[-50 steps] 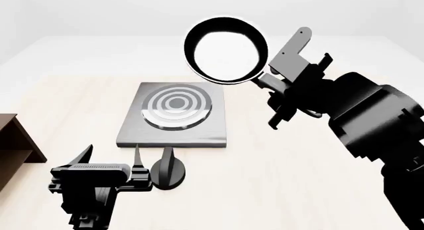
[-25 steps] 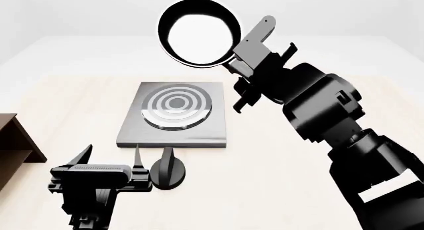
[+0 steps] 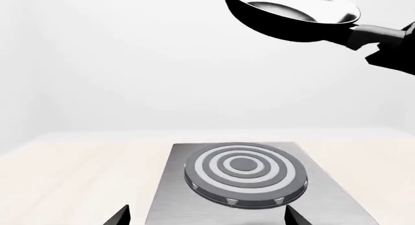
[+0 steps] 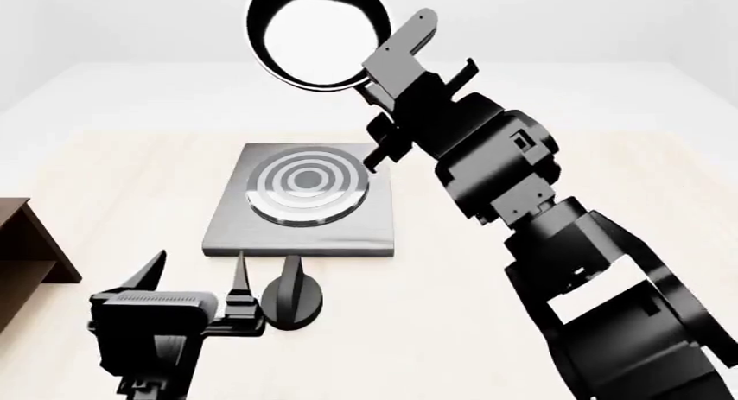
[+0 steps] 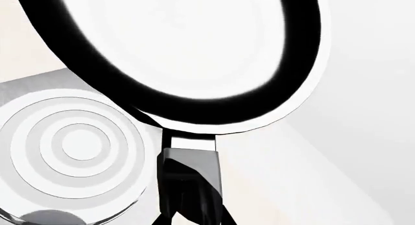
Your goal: Turn on the stove and put the frying pan on it.
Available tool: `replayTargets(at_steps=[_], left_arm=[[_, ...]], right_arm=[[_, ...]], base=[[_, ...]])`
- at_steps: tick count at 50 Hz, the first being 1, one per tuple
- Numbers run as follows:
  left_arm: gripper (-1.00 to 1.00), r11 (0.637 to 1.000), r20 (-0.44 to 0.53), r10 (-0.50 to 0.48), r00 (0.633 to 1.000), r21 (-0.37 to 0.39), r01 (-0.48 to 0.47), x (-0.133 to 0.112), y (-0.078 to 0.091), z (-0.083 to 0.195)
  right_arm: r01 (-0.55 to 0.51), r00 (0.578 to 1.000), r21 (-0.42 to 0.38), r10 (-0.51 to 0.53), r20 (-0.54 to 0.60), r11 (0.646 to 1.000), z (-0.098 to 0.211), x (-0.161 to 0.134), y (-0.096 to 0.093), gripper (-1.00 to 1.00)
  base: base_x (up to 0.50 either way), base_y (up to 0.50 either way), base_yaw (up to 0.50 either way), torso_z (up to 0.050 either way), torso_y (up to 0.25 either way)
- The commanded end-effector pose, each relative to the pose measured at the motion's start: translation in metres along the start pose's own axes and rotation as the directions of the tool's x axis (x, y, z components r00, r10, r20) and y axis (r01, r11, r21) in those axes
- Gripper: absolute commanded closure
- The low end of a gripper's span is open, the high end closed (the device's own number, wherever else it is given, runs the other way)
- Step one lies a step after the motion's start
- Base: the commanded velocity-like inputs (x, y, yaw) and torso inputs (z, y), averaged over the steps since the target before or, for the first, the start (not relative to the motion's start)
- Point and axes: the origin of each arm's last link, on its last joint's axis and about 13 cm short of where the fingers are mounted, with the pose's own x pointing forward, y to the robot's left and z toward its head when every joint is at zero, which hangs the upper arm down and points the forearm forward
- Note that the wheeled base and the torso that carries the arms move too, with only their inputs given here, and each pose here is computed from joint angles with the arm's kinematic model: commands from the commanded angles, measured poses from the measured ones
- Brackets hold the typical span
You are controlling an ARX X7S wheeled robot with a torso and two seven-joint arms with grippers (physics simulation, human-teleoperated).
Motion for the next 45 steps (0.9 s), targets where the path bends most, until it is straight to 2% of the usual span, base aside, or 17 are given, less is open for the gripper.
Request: replayTargets(at_steps=[1, 11, 22, 35, 36, 45], left_arm=[[-1.00, 0.999, 0.020, -0.026, 0.999, -0.017, 0.027, -0.002, 0.000, -0.002], [-1.00, 0.999, 0.038, -0.030, 0.999, -0.015, 0.031, -0.004, 0.000, -0.001], [-1.00, 1.000, 0.030, -0.026, 0.999, -0.014, 0.026, -0.004, 0.000, -0.003], [-1.00, 1.000, 0.023, -0.014, 1.000, 0.001, 0.014, -0.004, 0.001, -0.006], [-1.00, 1.000, 0.003, -0.006, 1.000, -0.026, 0.006, -0.003, 0.001, -0.007], [-1.00, 1.000, 0.003, -0.003, 1.000, -0.022, 0.003, -0.003, 0.001, -0.007]], right_arm=[[0.039, 0.998, -0.070, -0.037, 0.042, 0.997, 0.020, 0.006, 0.011, 1.00], [0.009, 0.999, -0.095, -0.005, 0.047, 0.995, 0.021, 0.010, 0.030, 1.00], [-0.014, 0.999, -0.089, 0.018, 0.050, 0.996, 0.019, 0.012, 0.051, 1.00], [-0.010, 0.998, -0.094, 0.016, 0.057, 0.995, 0.021, 0.010, 0.058, 1.00], [-0.011, 0.998, -0.094, 0.017, 0.057, 0.996, 0.020, 0.010, 0.059, 1.00], [-0.018, 0.999, -0.105, 0.023, 0.050, 0.994, 0.021, 0.010, 0.059, 1.00]], base=[[0.00, 0.00, 0.00, 0.000, 0.000], [0.00, 0.00, 0.00, 0.000, -0.025], [0.00, 0.00, 0.00, 0.000, -0.231], [0.00, 0.00, 0.00, 0.000, -0.250], [0.00, 0.00, 0.00, 0.000, 0.000], [0.00, 0.00, 0.00, 0.000, 0.000]])
